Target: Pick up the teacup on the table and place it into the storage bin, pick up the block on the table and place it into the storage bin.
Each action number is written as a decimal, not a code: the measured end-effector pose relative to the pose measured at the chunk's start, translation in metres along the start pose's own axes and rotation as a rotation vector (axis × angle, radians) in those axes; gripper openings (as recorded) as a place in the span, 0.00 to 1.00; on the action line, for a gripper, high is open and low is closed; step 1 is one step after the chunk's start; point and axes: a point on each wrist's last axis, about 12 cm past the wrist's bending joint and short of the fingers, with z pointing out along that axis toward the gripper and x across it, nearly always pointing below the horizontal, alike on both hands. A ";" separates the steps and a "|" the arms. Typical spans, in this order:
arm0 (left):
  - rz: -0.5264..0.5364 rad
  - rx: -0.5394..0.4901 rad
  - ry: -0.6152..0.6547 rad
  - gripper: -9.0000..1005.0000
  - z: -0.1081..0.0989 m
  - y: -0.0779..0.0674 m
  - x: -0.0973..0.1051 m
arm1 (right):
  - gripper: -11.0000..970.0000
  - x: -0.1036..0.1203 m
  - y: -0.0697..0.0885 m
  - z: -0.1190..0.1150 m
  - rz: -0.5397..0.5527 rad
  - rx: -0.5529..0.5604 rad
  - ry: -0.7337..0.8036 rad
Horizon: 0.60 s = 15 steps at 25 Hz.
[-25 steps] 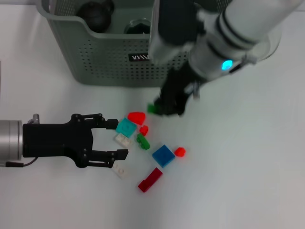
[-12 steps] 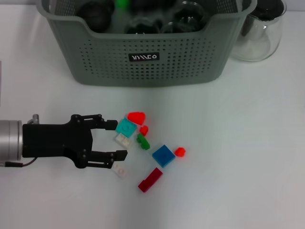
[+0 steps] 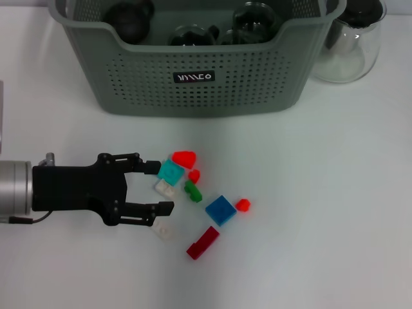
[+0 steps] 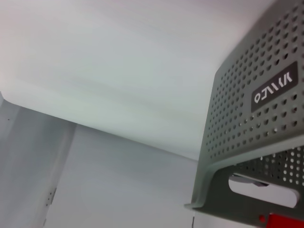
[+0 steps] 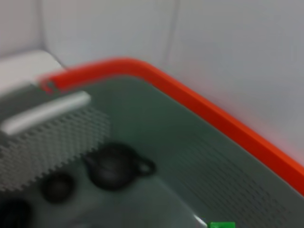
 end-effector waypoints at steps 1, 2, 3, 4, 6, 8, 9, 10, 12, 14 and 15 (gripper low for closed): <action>0.001 0.001 -0.001 0.82 0.000 0.000 0.000 | 0.22 0.002 0.000 0.007 -0.008 0.026 0.020; 0.002 0.001 -0.001 0.82 0.001 0.000 -0.001 | 0.22 0.004 0.001 0.015 -0.020 0.058 0.041; 0.004 0.003 -0.003 0.82 0.002 0.001 -0.002 | 0.22 0.006 0.002 0.022 -0.032 0.083 0.056; 0.005 0.003 -0.003 0.82 0.002 0.001 -0.002 | 0.22 0.008 0.004 0.029 -0.048 0.109 0.073; 0.008 0.005 -0.004 0.82 0.003 0.002 -0.004 | 0.22 0.011 0.007 0.040 -0.081 0.153 0.099; 0.008 0.008 -0.002 0.82 0.005 0.003 -0.005 | 0.23 0.013 0.011 0.049 -0.117 0.192 0.118; 0.007 0.009 -0.002 0.82 0.006 0.003 -0.005 | 0.23 0.014 0.013 0.052 -0.132 0.208 0.124; 0.005 0.009 -0.002 0.82 0.006 0.003 -0.005 | 0.23 0.015 0.013 0.054 -0.137 0.214 0.128; 0.002 0.010 -0.002 0.82 0.006 0.004 -0.005 | 0.23 0.015 0.015 0.056 -0.147 0.226 0.128; 0.001 0.012 -0.003 0.82 0.007 0.004 -0.005 | 0.23 0.015 0.015 0.056 -0.147 0.231 0.126; 0.001 0.013 -0.003 0.82 0.007 0.004 -0.005 | 0.24 0.015 0.014 0.056 -0.147 0.232 0.125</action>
